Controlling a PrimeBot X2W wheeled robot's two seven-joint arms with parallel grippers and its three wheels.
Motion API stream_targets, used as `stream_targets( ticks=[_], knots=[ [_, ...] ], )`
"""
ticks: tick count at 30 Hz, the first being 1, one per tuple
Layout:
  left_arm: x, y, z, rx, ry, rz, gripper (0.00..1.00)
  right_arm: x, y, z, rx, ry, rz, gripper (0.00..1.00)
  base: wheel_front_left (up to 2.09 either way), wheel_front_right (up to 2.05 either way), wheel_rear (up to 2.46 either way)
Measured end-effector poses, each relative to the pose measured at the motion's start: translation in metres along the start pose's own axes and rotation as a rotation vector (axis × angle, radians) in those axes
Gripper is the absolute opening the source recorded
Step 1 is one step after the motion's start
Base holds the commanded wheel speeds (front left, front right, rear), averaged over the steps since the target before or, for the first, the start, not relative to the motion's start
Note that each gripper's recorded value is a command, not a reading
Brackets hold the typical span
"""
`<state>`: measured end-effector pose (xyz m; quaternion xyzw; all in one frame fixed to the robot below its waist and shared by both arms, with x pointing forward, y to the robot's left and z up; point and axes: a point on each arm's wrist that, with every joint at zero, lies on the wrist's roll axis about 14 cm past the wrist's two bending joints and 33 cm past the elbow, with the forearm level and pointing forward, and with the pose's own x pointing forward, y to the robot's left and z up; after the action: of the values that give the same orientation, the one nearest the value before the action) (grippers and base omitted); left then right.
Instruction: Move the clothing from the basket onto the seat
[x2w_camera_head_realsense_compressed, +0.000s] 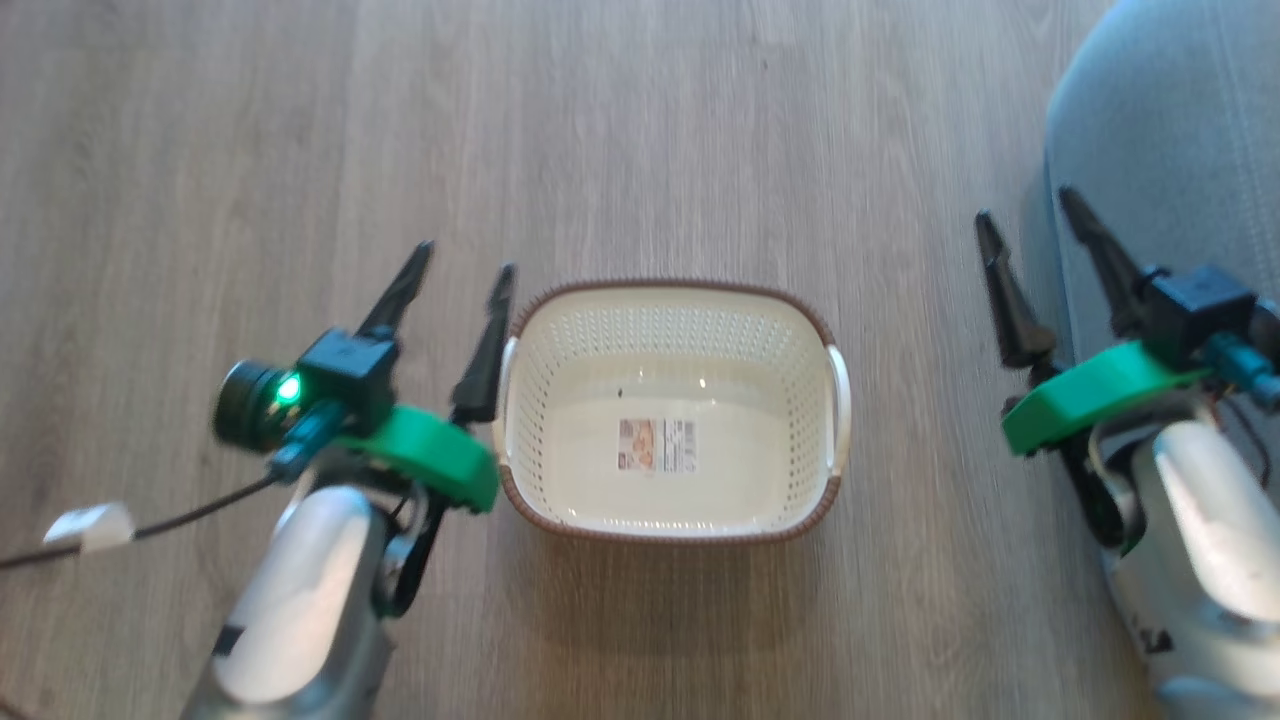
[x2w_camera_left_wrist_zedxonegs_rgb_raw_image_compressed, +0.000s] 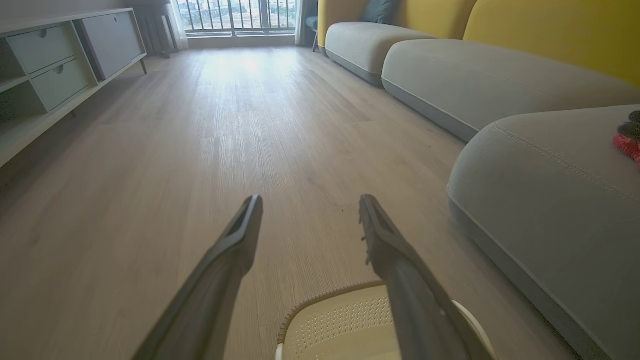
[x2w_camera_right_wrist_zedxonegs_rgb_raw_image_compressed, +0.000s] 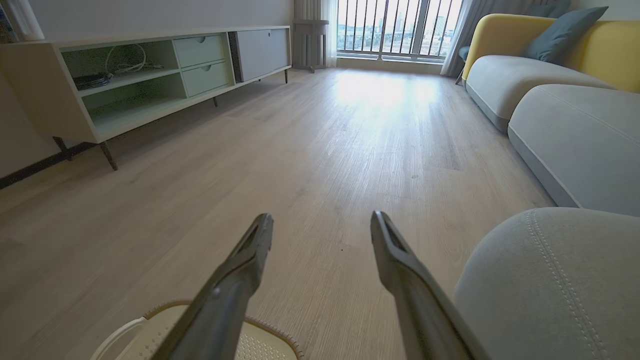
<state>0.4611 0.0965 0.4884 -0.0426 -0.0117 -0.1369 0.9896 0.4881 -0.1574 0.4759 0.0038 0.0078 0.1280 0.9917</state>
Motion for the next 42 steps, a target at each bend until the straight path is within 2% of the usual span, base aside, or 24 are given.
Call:
stream_targets(
  ticks=[8, 14, 24, 42],
  knots=[
    [-0.038, 0.049, 0.006, 0.013, -0.003, 0.180, 1.00, -0.013, 0.017, 0.028, 0.063, -0.087, -0.010, 1.00, 0.00, 0.00, 0.00],
    [-0.057, 0.068, 0.006, 0.014, 0.000, 0.260, 1.00, -0.031, 0.019, 0.029, 0.095, -0.092, -0.039, 1.00, 0.00, 0.00, 0.00],
    [-0.086, 0.076, 0.010, 0.004, -0.012, 0.320, 1.00, -0.060, 0.029, 0.031, 0.112, -0.092, -0.045, 1.00, 0.00, 0.00, 0.00],
    [-0.107, 0.080, 0.010, -0.015, -0.016, 0.346, 1.00, -0.074, 0.036, 0.020, 0.118, -0.054, -0.039, 1.00, 0.00, 0.00, 0.00]
  ],
)
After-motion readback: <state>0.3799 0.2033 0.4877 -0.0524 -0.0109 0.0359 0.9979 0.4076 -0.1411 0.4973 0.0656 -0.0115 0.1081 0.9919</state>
